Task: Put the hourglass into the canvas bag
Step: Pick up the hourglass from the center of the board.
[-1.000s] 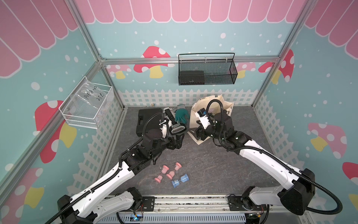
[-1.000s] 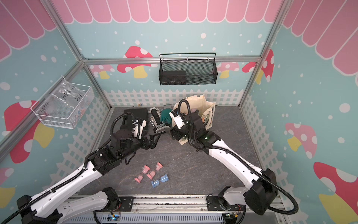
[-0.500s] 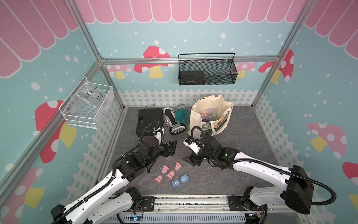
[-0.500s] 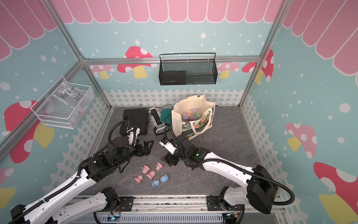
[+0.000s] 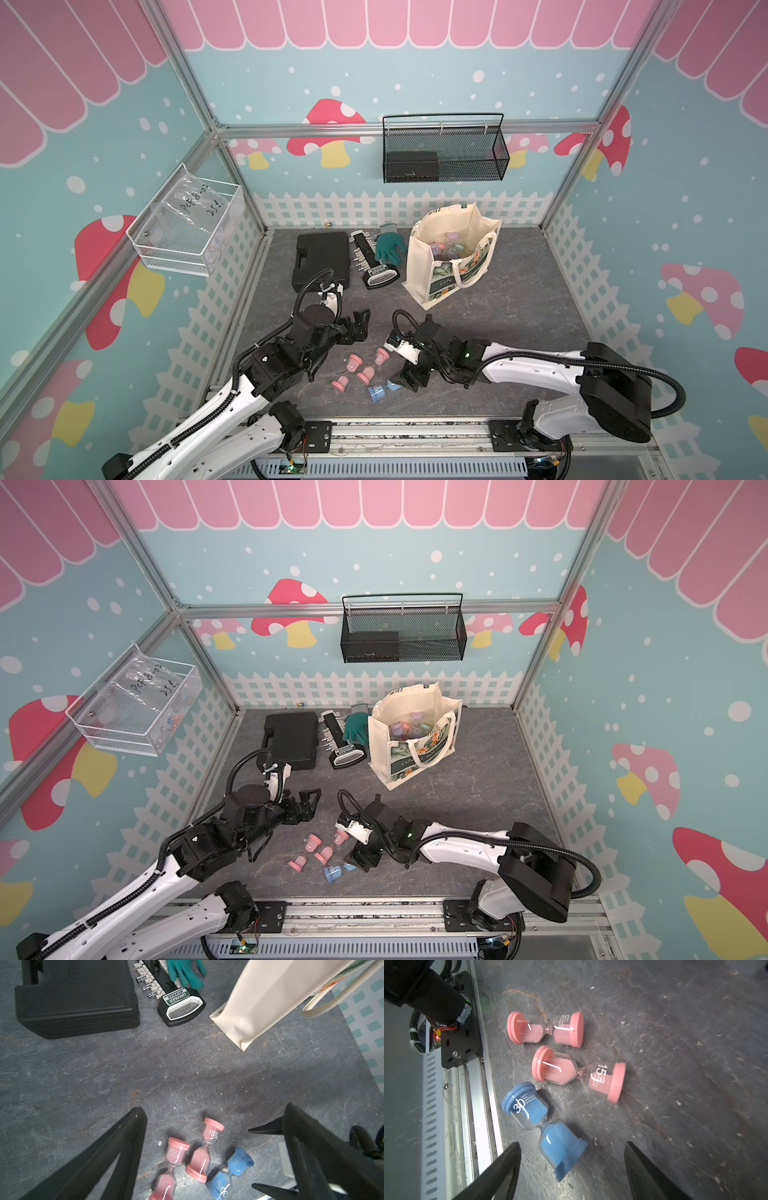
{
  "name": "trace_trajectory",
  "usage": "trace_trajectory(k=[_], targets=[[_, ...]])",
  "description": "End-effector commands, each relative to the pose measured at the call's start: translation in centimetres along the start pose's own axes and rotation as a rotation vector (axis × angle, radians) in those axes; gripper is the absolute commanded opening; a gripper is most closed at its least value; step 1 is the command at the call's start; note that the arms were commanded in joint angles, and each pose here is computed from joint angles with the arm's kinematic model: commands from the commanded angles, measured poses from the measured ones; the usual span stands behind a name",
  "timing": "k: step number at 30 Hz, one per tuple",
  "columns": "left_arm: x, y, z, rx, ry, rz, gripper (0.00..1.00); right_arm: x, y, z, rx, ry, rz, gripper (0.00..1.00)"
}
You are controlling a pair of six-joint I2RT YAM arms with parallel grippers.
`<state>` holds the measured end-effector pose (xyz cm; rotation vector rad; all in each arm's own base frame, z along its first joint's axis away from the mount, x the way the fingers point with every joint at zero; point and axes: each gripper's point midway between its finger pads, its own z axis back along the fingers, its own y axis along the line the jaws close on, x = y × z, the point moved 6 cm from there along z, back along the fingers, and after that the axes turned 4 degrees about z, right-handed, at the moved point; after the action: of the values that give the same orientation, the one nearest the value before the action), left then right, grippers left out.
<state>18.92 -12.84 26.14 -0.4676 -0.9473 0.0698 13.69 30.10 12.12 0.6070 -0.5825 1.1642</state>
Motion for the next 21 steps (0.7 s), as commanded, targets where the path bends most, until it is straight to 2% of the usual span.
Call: trace_trajectory(k=[1,13,21], targets=[[-0.3,1.0,0.3,0.039,-0.008,0.025,0.99,-0.2,0.7,-1.2,0.034,-0.017,0.020,0.80],[-0.4,1.4,0.6,0.054,-0.020,0.025,0.99,-2.1,0.8,-3.7,0.016,0.055,0.041,0.80],[-0.2,1.3,0.4,0.054,-0.026,0.028,0.99,-2.8,0.5,-4.8,0.011,0.077,0.044,0.76]])
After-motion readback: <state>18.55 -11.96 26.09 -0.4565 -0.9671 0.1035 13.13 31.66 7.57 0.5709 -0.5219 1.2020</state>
